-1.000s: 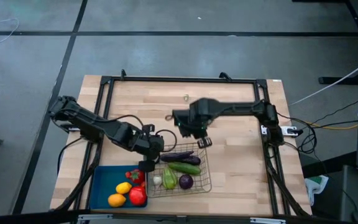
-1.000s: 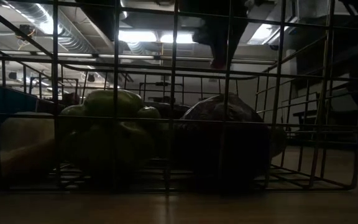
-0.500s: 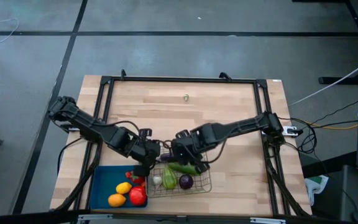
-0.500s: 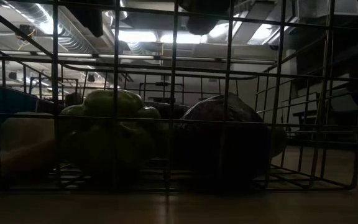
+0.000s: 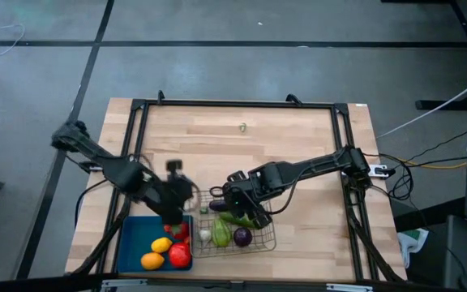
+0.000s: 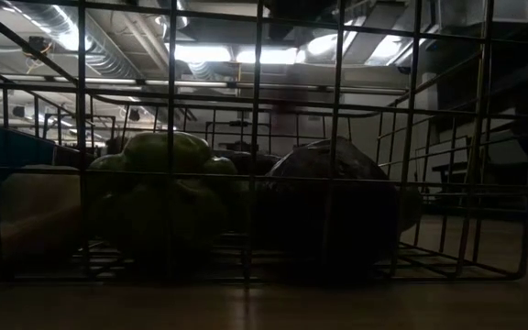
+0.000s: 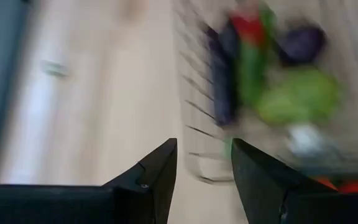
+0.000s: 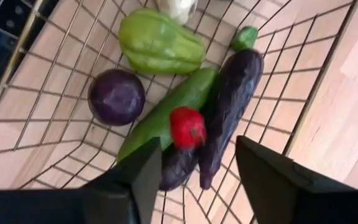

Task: Sort produce into baskets
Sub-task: Put the red bell pepper into the gold wire basket, then put the green mushroom into the gold wire basket

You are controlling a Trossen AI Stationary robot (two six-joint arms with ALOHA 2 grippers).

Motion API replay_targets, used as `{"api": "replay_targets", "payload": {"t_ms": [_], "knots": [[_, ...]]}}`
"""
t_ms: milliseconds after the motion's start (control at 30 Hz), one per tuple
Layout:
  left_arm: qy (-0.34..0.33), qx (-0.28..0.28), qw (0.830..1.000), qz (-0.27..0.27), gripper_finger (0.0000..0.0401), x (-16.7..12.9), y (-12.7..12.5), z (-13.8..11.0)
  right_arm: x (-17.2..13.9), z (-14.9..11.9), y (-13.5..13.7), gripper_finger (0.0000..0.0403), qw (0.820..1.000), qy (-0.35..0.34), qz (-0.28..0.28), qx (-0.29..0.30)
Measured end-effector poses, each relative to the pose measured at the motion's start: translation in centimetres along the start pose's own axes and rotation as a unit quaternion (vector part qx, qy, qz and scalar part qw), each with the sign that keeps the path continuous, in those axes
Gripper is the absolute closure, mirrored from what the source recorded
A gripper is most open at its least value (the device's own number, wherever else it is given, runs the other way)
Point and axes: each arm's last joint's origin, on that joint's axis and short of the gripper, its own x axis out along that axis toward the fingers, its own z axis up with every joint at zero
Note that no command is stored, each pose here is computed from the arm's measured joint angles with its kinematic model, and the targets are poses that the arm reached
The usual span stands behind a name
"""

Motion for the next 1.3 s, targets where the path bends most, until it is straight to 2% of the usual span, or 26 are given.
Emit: {"api": "replay_targets", "payload": {"t_ms": [100,267,467,667,867,1033,1167,1300], "knots": [[-0.062,-0.032,0.996,0.055,0.0254,-2.2,1.8,-1.3,0.0,0.1,0.0,0.018,1.0,-0.005,-0.002,-0.001],[-0.118,-0.083,0.989,0.032,0.0254,-3.5,3.8,-5.1,-0.2,0.0,-0.6,0.0163,1.0,-0.003,-0.025,-0.011],[-0.211,-0.099,0.972,-0.011,0.0254,-2.1,5.1,-9.5,-3.5,-0.4,-2.7,0.0164,0.999,0.003,-0.049,-0.005],[-0.308,-0.108,0.945,-0.004,0.0254,-0.3,6.7,-12.5,-7.4,-1.8,-6.7,0.0164,0.996,-0.015,-0.081,0.025],[-0.359,-0.125,0.924,0.03,0.0254,1.0,8.5,-15.5,-7.9,-5.6,-12.9,0.0165,0.991,-0.005,-0.098,0.086],[-0.383,-0.176,0.906,0.042,0.0254,2.1,9.5,-18.0,-8.4,-10.0,-18.2,0.0165,0.98,0.007,-0.121,0.156],[-0.412,-0.206,0.887,0.041,0.0254,2.6,9.9,-19.3,-9.5,-13.8,-21.4,0.0165,0.973,0.025,-0.136,0.185],[-0.437,-0.188,0.878,0.05,0.0254,3.0,9.9,-20.1,-10.8,-17.3,-23.8,0.0165,0.968,0.037,-0.152,0.198]]}}
